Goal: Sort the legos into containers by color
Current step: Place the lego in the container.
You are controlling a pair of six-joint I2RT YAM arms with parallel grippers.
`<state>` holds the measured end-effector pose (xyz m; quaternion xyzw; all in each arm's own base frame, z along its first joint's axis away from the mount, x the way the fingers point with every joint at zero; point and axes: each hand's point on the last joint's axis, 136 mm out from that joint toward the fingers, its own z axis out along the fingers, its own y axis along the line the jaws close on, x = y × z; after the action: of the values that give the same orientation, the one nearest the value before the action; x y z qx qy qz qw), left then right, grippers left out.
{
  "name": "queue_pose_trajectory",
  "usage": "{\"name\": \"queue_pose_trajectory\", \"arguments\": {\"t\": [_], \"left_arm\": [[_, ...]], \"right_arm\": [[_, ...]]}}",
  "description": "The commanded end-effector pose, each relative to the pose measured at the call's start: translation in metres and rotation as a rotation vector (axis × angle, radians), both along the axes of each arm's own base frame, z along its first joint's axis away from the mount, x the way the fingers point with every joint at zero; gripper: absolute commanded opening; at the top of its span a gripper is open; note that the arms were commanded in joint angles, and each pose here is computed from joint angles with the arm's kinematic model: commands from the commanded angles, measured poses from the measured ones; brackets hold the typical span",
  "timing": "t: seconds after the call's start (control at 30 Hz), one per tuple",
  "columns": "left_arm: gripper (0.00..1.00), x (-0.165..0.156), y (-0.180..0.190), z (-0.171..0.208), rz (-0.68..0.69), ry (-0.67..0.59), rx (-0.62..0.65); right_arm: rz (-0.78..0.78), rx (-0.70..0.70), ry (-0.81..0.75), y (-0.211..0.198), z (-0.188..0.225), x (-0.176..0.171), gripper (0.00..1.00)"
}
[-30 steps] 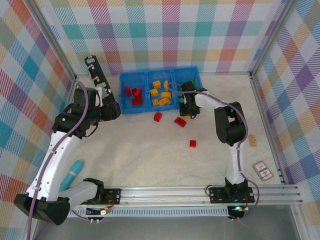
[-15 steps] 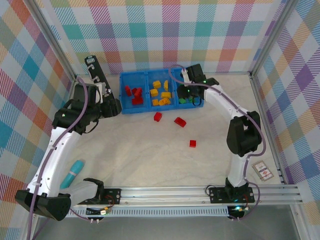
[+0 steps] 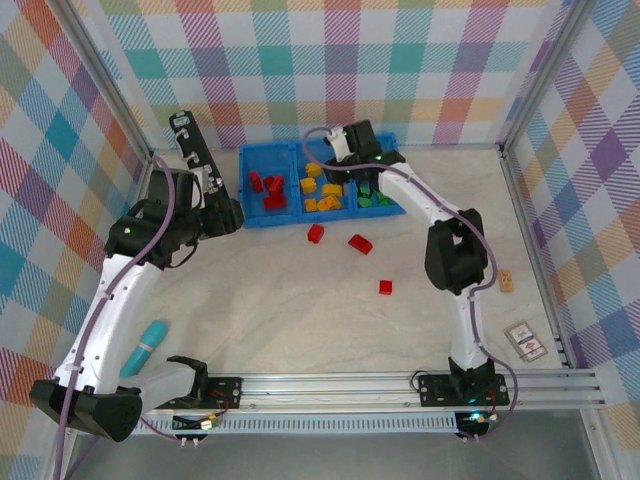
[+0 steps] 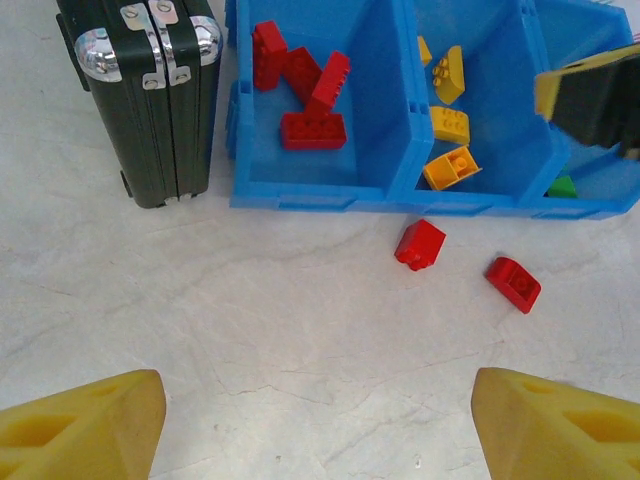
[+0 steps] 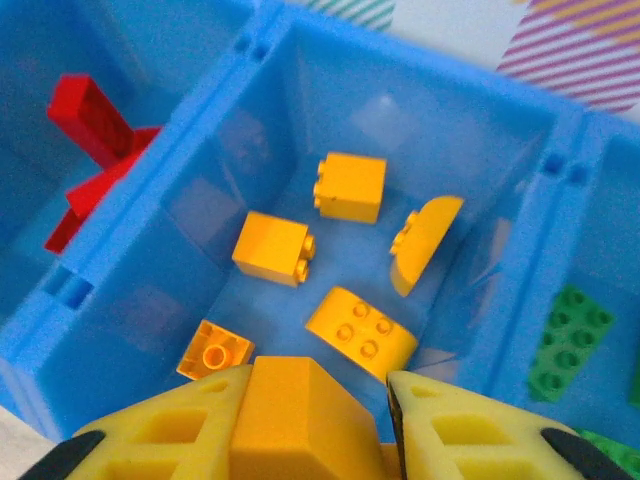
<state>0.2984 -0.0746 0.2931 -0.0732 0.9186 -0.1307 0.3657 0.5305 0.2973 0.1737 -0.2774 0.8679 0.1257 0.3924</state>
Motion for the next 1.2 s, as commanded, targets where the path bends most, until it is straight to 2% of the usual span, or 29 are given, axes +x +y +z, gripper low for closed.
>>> {"name": "queue_pose_trajectory", "arguments": {"t": [0.0,0.13,0.2,0.33,0.5,0.83,1.0,1.17], "left_arm": [[0.81,-0.006,-0.002,-0.008,0.008,0.016,-0.026],[0.82,-0.008,-0.010,-0.026,-0.009,0.045,-0.018],[0.93,-0.008,-0.015,-0.042,-0.017,0.072,-0.006],[1.00,-0.006,-0.026,-0.070,-0.041,0.109,-0.006],[1.00,0.001,-0.056,-0.086,-0.119,0.100,0.024],[0.97,0.027,-0.120,-0.148,-0.281,0.128,0.210],[0.96,0.053,-0.139,-0.173,-0.313,0.120,0.276],[0.96,0.078,-0.162,-0.193,-0.363,0.122,0.287]], "right_arm": [[0.076,0.020,-0.056,0.015,0.000,0.003,0.31],[0.081,0.004,-0.040,0.017,-0.015,0.007,0.33],[0.083,-0.009,-0.038,0.017,-0.021,0.008,0.37],[0.092,-0.027,-0.034,0.015,-0.023,0.006,0.47],[0.116,-0.019,-0.052,0.014,-0.009,-0.002,0.59],[0.147,0.012,-0.073,0.010,0.022,-0.021,0.61],[0.131,0.001,-0.099,-0.010,0.052,-0.043,0.63],[0.080,0.004,-0.095,-0.038,0.064,-0.068,0.66]]}}
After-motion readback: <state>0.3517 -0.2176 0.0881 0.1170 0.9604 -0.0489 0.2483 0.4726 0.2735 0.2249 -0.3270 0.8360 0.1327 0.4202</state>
